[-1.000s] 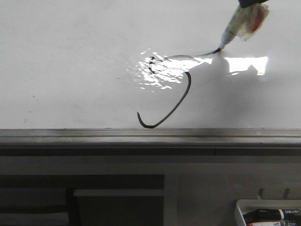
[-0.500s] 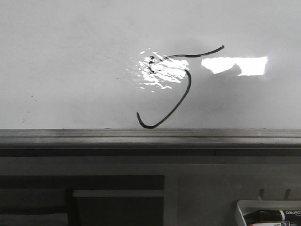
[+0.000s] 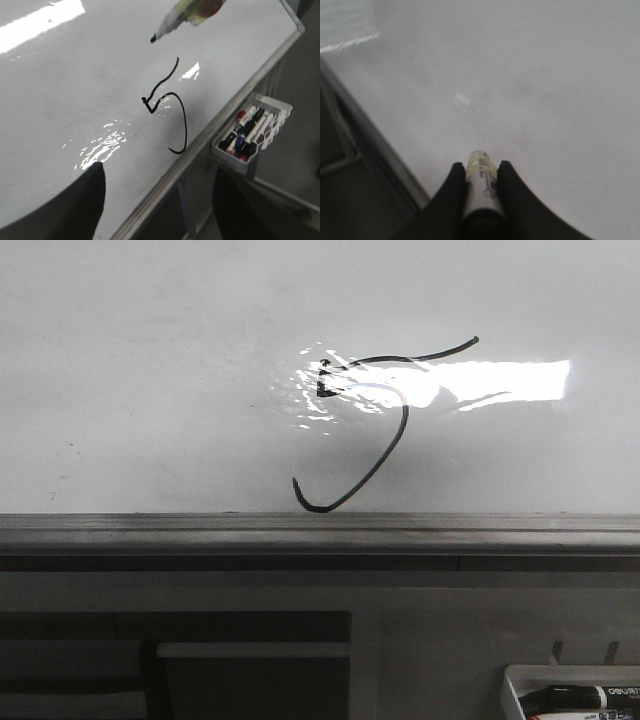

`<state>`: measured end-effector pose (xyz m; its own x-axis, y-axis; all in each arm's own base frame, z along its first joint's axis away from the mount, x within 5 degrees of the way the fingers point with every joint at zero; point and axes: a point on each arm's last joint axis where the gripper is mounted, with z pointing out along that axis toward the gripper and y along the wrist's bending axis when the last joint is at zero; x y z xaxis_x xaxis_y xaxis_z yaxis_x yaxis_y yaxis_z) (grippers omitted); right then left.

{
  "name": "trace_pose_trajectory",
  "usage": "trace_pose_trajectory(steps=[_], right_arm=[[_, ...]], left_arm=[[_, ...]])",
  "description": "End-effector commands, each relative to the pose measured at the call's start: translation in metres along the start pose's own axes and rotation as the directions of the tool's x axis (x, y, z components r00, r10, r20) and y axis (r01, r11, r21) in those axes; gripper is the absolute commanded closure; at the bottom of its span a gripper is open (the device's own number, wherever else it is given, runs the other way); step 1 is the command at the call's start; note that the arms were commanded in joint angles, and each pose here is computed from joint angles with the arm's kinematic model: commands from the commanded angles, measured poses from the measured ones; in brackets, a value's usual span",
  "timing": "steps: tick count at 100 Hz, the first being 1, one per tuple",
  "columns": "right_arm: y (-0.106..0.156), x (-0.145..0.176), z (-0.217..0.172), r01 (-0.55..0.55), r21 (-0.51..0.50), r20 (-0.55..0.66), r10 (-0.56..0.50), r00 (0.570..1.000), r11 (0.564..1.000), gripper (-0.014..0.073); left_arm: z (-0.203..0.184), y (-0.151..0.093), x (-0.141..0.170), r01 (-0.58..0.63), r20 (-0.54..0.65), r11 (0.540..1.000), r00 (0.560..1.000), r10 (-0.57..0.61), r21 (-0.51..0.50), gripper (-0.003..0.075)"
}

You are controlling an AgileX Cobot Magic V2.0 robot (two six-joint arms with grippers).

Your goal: Write number 5 on whiteboard

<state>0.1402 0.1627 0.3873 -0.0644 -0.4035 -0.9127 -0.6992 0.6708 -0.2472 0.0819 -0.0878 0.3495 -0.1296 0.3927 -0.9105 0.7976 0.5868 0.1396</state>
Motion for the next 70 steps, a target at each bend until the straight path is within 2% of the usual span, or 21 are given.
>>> trace_pose_trajectory(steps=[1, 15, 27, 45, 70], right_arm=[[0.012, -0.004, 0.0, 0.113, -0.09, -0.007, -0.114, 0.993, 0.99, 0.0664], [0.018, 0.001, 0.002, 0.176, -0.144, -0.031, -0.182, 0.983, 0.974, 0.0664], [0.02, 0.002, 0.002, 0.24, -0.161, -0.021, -0.247, 0.969, 0.957, 0.0664], [0.029, 0.009, 0.004, 0.301, -0.236, 0.012, -0.307, 0.952, 0.924, 0.0664], [0.034, 0.0, 0.003, 0.275, -0.228, 0.128, -0.252, 0.959, 0.934, 0.0664]], left_arm=[[0.003, 0.002, -0.023, -0.077, 0.031, 0.997, 0.997, 0.076, 0.02, 0.0282], [0.013, -0.006, -0.034, -0.167, -0.016, 0.974, 0.985, 0.172, 0.154, 0.0282], [0.025, -0.014, -0.041, -0.181, -0.04, 0.949, 0.979, 0.198, 0.26, 0.0282], [0.04, -0.018, -0.048, -0.181, -0.06, 0.934, 0.976, 0.209, 0.307, 0.0282], [0.053, -0.025, -0.051, -0.18, -0.079, 0.916, 0.972, 0.222, 0.359, 0.0283]])
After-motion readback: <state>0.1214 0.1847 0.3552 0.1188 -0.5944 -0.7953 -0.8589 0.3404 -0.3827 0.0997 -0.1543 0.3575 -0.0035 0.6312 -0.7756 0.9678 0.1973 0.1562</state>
